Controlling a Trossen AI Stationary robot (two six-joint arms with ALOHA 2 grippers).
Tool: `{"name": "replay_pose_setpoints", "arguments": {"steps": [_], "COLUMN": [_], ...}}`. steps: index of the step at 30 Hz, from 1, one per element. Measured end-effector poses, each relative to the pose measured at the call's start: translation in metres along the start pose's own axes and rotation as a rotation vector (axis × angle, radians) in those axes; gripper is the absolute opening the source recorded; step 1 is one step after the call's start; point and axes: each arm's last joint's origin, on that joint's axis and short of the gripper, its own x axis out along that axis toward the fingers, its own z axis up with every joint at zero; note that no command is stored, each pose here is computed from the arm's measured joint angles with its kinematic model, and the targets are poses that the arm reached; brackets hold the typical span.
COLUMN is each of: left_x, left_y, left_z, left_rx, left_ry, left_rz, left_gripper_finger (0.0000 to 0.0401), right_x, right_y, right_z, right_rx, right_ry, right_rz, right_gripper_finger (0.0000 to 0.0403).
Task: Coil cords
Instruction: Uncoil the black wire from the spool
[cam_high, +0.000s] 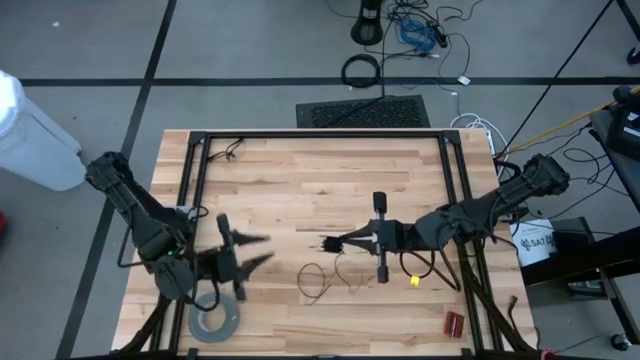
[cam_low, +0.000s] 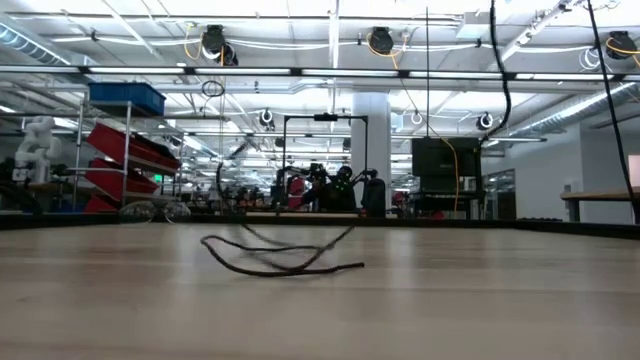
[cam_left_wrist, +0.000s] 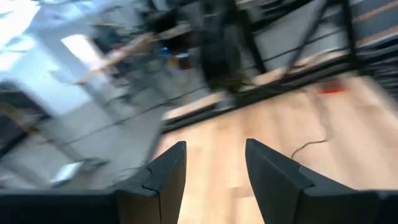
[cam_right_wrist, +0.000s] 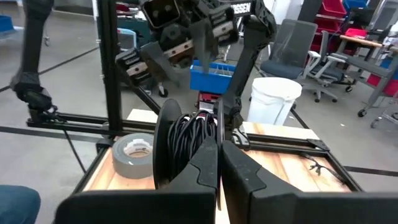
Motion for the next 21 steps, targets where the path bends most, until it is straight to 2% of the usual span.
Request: {"name": "replay_pose_setpoints", "arguments": {"steps": [3,5,10,16,18,21], "left_x": [0.008,0.016,0.050,0.071,0.072,0.074], "left_y": [0.013,0.023,0.048,0.113,0.136,0.158], "left_z": [-0.002,-0.005,-0.016,-0.017,-0.027,-0.046], "left_rx": [0.037,0.035,0.033,0.029,0.004,-0.091], "left_ry": [0.053,0.072,0.020,-0.201,-0.213,-0.167], "left_rz": [0.168,0.176,0.046,-0.102,-0.164,-0.332], "left_gripper_finger": [0.0173,0.0173,0.0173,0.0173,0.0173,0.0173], "right_x": [0.000,0.000,0.002,0.004,0.004,0.006], "right_y": [-0.001,-0.001,-0.004,-0.008,-0.009,-0.014], "right_z": [0.000,0.000,0.000,-0.003,-0.003,-0.005], "right_rx": [-0.016,-0.036,-0.077,-0.085,-0.087,-0.094], "right_ry": [0.001,0.000,0.003,0.028,0.033,0.053], "right_rz": [-0.005,-0.006,-0.013,-0.025,-0.028,-0.041], "right_gripper_finger": [0.0000,0.0000,0.0000,0.0000,0.0000,0.0000]}}
